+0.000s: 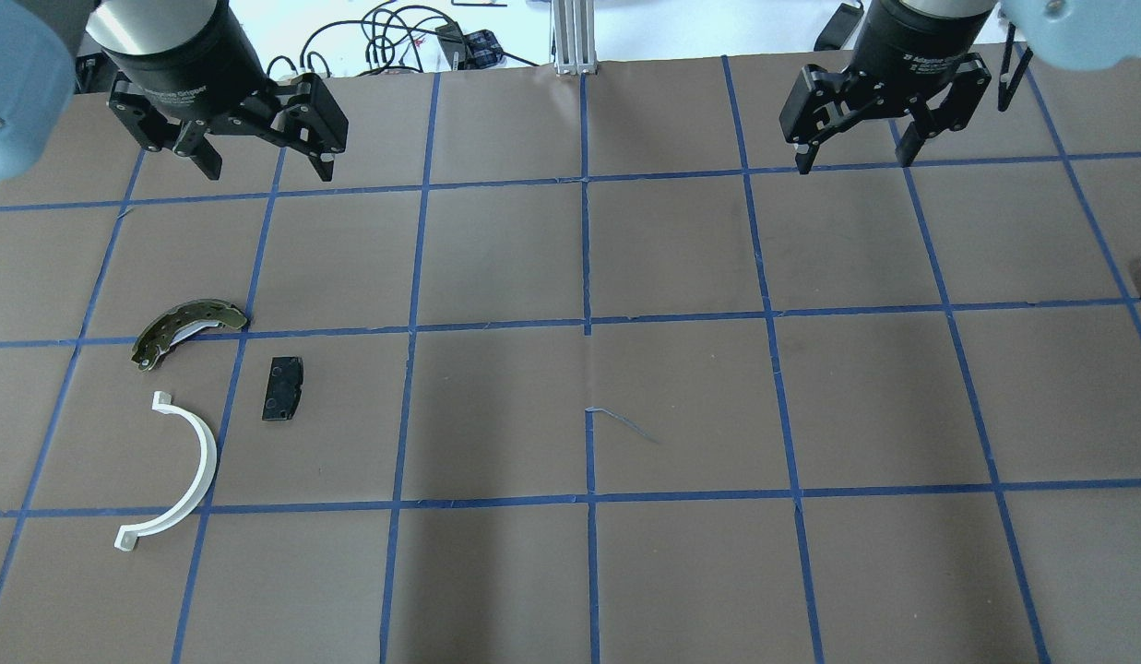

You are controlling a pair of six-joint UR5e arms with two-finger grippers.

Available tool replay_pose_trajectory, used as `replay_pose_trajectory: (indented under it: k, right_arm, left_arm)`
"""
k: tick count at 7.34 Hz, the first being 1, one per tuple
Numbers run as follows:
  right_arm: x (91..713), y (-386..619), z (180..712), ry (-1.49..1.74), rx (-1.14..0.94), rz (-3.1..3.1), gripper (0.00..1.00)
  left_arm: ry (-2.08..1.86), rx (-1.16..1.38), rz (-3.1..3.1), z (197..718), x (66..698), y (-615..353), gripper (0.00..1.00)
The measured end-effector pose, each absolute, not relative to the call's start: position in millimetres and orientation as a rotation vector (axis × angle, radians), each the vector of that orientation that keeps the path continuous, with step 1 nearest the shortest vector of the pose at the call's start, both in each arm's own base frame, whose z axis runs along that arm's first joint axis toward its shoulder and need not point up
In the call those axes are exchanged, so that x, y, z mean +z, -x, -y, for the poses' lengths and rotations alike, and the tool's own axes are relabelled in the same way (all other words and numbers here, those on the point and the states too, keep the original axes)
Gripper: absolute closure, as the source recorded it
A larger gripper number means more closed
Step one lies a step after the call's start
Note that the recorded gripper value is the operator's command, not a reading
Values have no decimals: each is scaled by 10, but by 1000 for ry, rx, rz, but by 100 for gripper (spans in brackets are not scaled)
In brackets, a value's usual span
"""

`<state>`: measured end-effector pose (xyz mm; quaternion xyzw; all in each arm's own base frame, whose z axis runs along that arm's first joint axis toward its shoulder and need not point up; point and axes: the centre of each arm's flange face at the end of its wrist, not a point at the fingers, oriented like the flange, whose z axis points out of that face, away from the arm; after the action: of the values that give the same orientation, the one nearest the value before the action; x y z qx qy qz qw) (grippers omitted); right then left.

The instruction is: Place bearing gear from tray to pile

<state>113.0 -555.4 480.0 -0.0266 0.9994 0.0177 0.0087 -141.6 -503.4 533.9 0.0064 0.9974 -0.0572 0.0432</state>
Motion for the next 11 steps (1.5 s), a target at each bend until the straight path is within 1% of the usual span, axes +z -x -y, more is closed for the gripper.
replay_pose_trajectory:
  k: [11]
  right_arm:
    - [4760,-970,5587,121,72,-3122,0]
  left_arm:
    - [-19,-176,-3047,5019,5346,1412,0]
